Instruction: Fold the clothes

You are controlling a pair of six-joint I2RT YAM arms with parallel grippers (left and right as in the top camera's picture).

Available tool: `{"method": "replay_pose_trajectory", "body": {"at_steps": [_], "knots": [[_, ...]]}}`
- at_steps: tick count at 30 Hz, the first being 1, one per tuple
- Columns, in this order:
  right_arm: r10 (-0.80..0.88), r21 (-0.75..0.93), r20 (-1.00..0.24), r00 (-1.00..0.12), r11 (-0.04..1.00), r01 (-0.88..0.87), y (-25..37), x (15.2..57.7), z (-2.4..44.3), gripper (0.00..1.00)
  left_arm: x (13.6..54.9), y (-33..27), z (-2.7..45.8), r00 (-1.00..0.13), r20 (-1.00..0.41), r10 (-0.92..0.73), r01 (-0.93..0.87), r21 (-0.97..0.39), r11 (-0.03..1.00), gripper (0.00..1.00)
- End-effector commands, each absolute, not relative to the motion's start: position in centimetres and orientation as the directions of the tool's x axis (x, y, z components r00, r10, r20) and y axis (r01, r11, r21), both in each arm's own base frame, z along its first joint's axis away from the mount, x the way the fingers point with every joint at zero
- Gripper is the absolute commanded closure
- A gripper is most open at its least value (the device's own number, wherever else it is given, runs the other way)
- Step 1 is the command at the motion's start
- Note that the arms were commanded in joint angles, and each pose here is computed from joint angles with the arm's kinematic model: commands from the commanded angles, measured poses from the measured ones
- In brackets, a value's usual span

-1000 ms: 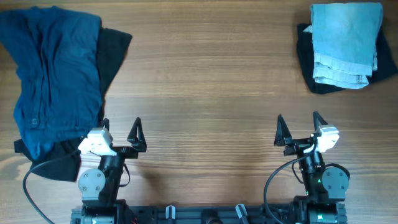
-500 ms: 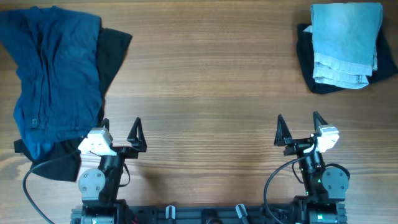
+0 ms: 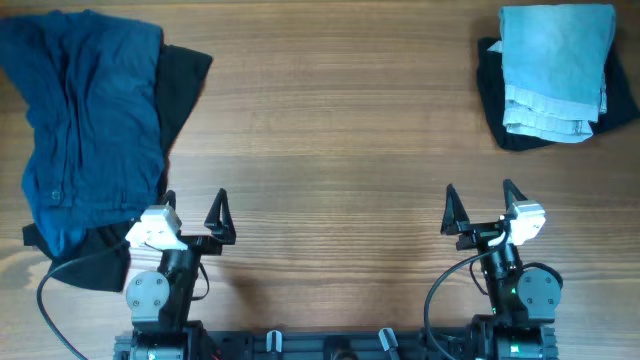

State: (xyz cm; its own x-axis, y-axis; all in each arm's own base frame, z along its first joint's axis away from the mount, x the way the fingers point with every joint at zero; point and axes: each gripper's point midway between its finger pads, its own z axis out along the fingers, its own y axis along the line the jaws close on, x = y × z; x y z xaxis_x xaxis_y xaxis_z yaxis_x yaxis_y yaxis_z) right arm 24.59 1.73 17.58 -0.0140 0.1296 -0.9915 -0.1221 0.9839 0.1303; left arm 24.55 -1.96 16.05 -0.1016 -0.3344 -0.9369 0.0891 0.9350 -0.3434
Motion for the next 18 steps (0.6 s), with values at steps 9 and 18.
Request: {"method": "replay_pose_trajectory", "body": {"at_steps": [9,18], "knots": [[0.132,0.132,-0.991,-0.002,0.986,-0.098,1.3,24.6,17.8,0.00,24.6,-1.9,15.7,-0.111,-0.937,-0.330,0.086,-0.340,0.937,0.00],[0.201,0.185,-0.978,0.061,0.961,-0.207,2.9,24.2,20.4,0.00,24.6,-2.0,17.7,-0.051,-0.943,-0.329,0.116,-0.333,0.936,0.00]]}}
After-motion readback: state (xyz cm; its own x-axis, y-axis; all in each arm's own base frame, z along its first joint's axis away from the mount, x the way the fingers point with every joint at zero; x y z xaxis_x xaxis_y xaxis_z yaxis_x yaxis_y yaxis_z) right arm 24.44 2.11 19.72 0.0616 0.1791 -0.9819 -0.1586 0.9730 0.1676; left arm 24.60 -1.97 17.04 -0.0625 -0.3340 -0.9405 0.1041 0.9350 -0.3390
